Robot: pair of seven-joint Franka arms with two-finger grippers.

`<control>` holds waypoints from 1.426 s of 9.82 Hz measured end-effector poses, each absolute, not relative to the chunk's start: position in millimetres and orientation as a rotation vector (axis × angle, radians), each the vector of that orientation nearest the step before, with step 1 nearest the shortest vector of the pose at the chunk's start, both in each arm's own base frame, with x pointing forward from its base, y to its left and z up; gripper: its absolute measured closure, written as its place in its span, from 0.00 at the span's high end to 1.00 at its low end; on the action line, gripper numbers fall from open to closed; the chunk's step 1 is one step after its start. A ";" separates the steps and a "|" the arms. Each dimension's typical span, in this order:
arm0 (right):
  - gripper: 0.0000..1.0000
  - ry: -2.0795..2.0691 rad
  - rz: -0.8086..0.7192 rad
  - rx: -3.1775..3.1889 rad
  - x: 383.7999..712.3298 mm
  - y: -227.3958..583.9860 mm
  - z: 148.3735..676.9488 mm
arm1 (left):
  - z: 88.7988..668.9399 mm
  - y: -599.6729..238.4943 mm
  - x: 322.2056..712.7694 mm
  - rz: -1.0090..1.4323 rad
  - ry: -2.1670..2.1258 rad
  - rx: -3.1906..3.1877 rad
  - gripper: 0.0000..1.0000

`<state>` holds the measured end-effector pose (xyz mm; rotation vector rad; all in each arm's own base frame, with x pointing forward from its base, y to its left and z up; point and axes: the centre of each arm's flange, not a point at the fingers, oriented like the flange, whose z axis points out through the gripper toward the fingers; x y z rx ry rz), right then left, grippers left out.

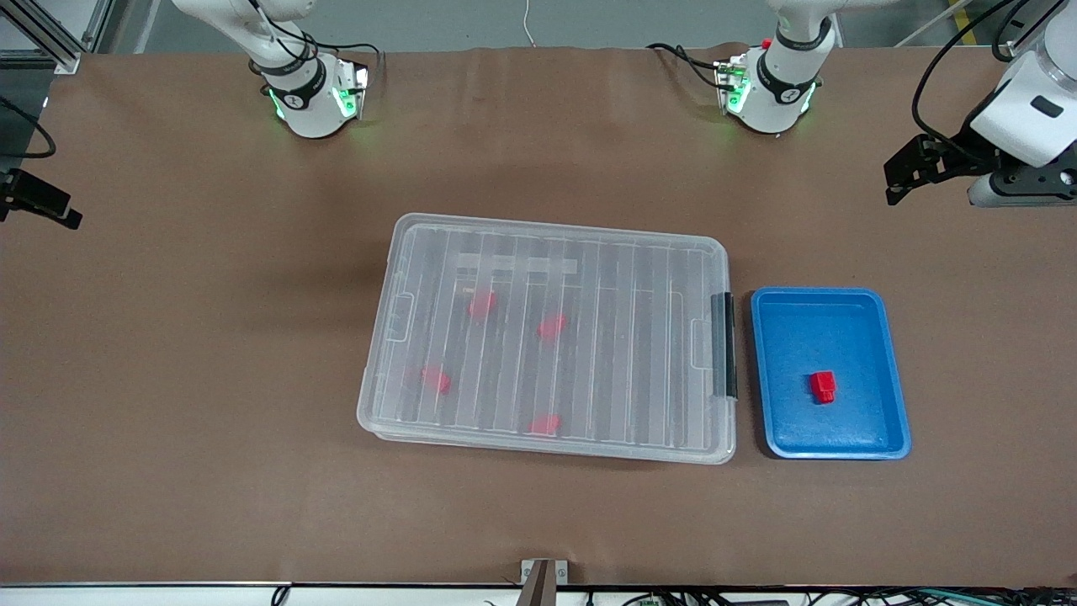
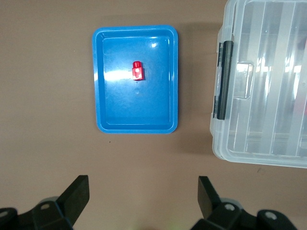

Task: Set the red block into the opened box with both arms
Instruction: 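Reach the right gripper to the lid edge while the left gripper reaches the tray, then grasp the red block in the blue tray with the left gripper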

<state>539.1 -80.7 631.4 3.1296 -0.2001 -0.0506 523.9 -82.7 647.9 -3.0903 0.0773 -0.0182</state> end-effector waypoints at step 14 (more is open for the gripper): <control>1.00 0.130 -0.202 3.121 594.8 237.2 429.4 | 373.8 -46.2 656.3 0.225 0.056 -3.101 1.00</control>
